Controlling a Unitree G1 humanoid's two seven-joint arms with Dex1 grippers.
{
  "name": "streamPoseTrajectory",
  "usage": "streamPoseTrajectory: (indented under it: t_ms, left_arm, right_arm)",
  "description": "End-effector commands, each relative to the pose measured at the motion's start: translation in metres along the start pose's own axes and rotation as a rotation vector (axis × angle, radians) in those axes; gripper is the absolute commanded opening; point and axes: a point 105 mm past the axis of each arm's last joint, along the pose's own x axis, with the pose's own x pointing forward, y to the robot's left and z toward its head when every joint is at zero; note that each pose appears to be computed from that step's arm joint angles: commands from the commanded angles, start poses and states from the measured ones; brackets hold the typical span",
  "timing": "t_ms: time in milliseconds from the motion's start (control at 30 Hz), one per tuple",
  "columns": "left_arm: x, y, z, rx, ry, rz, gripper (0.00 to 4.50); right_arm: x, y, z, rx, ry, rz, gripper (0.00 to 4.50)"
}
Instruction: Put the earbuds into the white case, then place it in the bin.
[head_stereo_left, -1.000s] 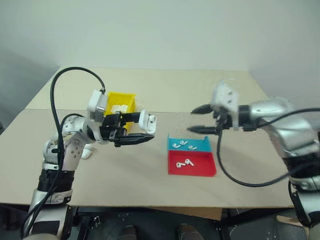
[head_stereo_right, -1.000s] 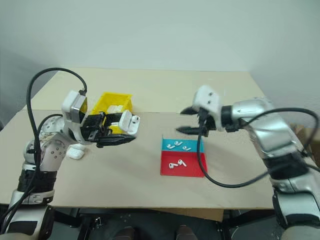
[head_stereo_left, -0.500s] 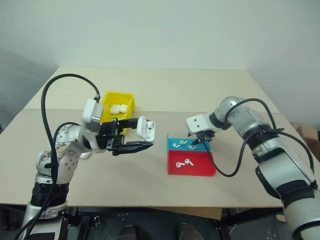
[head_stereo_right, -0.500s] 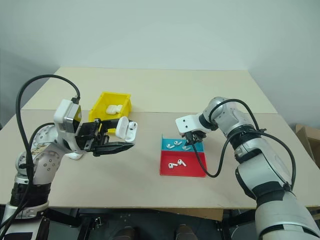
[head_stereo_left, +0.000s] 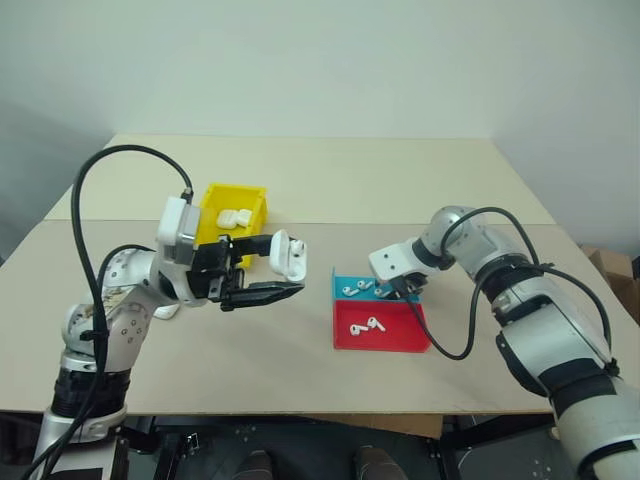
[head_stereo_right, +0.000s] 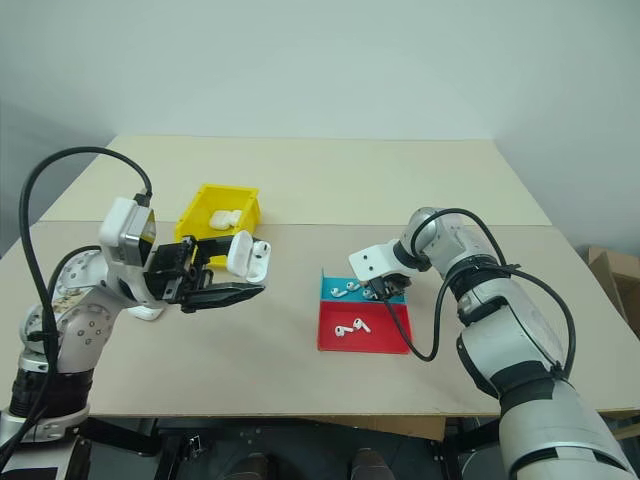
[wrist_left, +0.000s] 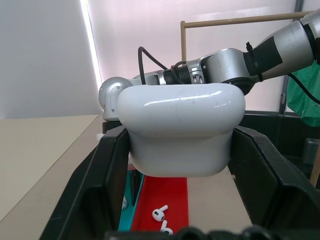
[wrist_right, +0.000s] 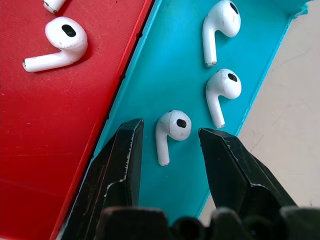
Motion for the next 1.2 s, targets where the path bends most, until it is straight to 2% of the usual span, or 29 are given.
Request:
streamPoseTrajectory:
  t_ms: [33, 67, 167, 267, 467, 633, 800, 867, 967, 1100, 1200]
  left_arm:
    - [-0.001, -0.003, 0.011, 0.044, -0.008, -0.002, 2.78]
    - [-0.002, -0.003, 0.011, 0.044, -0.007, -0.001, 2.78]
    - [-0.002, -0.003, 0.011, 0.045, -0.006, 0.002, 2.78]
    - [-0.002, -0.002, 0.01, 0.044, -0.005, 0.003, 2.78]
    - [-0.001, -0.002, 0.01, 0.038, -0.002, -0.002, 2.78]
    - [0.003, 0.0, 0.009, 0.025, -0.021, -0.027, 2.78]
    - [0.009, 0.005, 0.009, 0.024, -0.053, -0.052, 2.78]
    - [0.013, 0.008, 0.007, 0.019, -0.059, -0.053, 2.78]
    - [0.02, 0.016, 0.003, 0.014, -0.07, -0.056, 2.78]
    - [0.029, 0.025, 0.004, 0.012, -0.079, -0.074, 2.78]
    - [0.034, 0.031, 0.005, 0.006, -0.096, -0.071, 2.78]
  right_arm:
    - [-0.006, -0.006, 0.003, -0.022, -0.004, -0.024, 2.24]
    - [-0.005, -0.005, 0.003, -0.021, -0.004, -0.022, 2.24]
    - [-0.002, -0.005, 0.003, -0.008, -0.013, -0.025, 1.65]
    - [-0.001, -0.005, 0.003, -0.004, -0.016, -0.026, 0.67]
    - [-0.006, -0.006, 0.0, 0.016, -0.025, -0.055, 0.64]
    - [-0.04, -0.015, -0.001, 0.129, -0.13, -0.156, 0.64]
    - [-0.107, -0.005, 0.029, 0.275, -0.53, -0.302, 0.64]
    - [-0.126, 0.005, 0.052, 0.312, -0.702, -0.389, 0.64]
    - [-0.148, 0.016, 0.096, 0.456, -1.029, -0.523, 0.64]
    - [-0.151, 0.034, 0.139, 0.533, -1.204, -0.558, 0.64]
    - [-0.146, 0.043, 0.156, 0.557, -1.227, -0.578, 0.64]
